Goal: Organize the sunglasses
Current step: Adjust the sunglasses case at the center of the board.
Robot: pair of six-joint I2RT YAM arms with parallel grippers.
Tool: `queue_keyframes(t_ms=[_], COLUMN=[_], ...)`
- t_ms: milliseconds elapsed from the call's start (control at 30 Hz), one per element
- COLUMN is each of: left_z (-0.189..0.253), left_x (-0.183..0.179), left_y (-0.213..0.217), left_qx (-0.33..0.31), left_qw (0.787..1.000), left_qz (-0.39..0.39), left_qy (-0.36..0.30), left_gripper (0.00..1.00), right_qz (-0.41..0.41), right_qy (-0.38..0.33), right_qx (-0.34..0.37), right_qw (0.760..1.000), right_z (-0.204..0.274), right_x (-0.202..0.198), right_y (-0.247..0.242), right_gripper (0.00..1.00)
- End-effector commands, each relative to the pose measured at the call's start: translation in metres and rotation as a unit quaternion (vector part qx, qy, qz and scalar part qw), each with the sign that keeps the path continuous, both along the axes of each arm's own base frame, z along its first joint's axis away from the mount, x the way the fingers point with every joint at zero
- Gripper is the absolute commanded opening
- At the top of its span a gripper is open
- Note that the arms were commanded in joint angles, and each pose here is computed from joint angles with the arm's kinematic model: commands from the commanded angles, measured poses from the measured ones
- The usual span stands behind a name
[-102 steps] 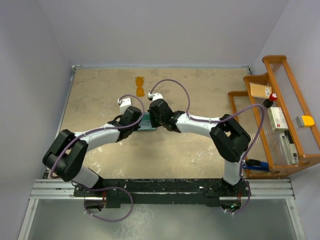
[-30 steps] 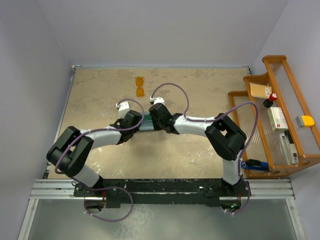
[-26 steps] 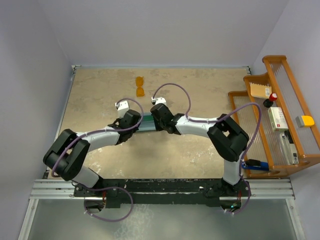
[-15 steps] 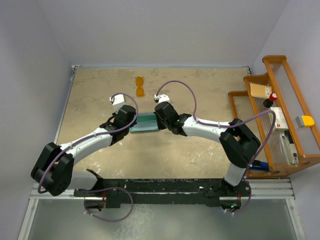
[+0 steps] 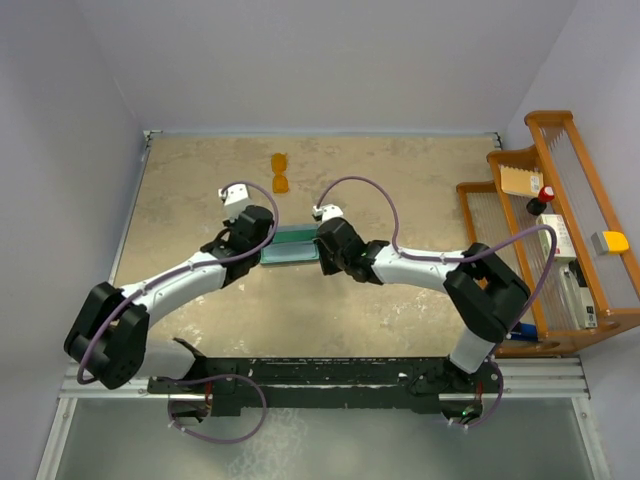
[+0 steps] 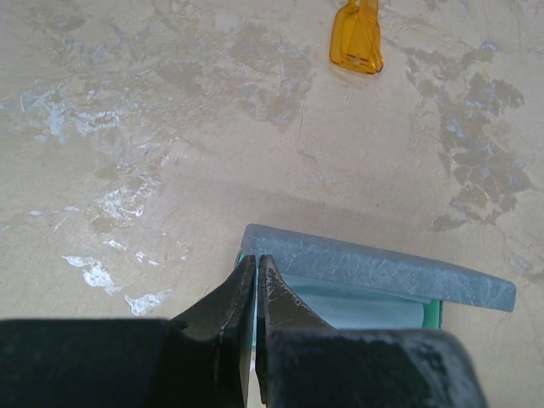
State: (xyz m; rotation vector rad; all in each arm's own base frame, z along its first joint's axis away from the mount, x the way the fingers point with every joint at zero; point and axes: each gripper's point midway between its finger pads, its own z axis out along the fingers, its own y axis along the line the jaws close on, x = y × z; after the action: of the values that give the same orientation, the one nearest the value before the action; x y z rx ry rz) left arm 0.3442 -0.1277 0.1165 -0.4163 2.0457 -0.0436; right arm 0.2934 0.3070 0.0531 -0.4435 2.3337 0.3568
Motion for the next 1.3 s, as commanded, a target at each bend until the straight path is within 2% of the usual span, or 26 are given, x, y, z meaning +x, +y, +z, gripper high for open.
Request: queue_keyframes(t_ms=[0,433,833,1267], left_z=[0.039,0.023,-0.005,-0.023], left_x=[0.024,0.056,0.08,0.061], left_y=[-0.001,0.009,0.0,-0.011], left_qx=[-0.005,0.012,0.019,-0.006], left_qw=[0.998,0.998,0.998,0.998], left_qz=[0.022,0.037,-0.001,-0.045], left_qy=[-0.06,-0.059,-0.054,-0.033], left_gripper=[0.0,0.0,0.0,0.0], right_qz=[0.011,0.019,0.0,-0.018], right_qy=[-0.016,0.004,0.012,0.011], right_qx=[0.035,0.053,0.051,0.037], right_qw=[0.999,0.998,0.999,0.999], right_z=[0.016,-0.001,-0.012,-0.02], right_x=[-0.002,-0.001,0.003,0.026], right_y=[0.015,0.035,0.037,0.032], right_gripper=[0.0,0.0,0.0,0.0])
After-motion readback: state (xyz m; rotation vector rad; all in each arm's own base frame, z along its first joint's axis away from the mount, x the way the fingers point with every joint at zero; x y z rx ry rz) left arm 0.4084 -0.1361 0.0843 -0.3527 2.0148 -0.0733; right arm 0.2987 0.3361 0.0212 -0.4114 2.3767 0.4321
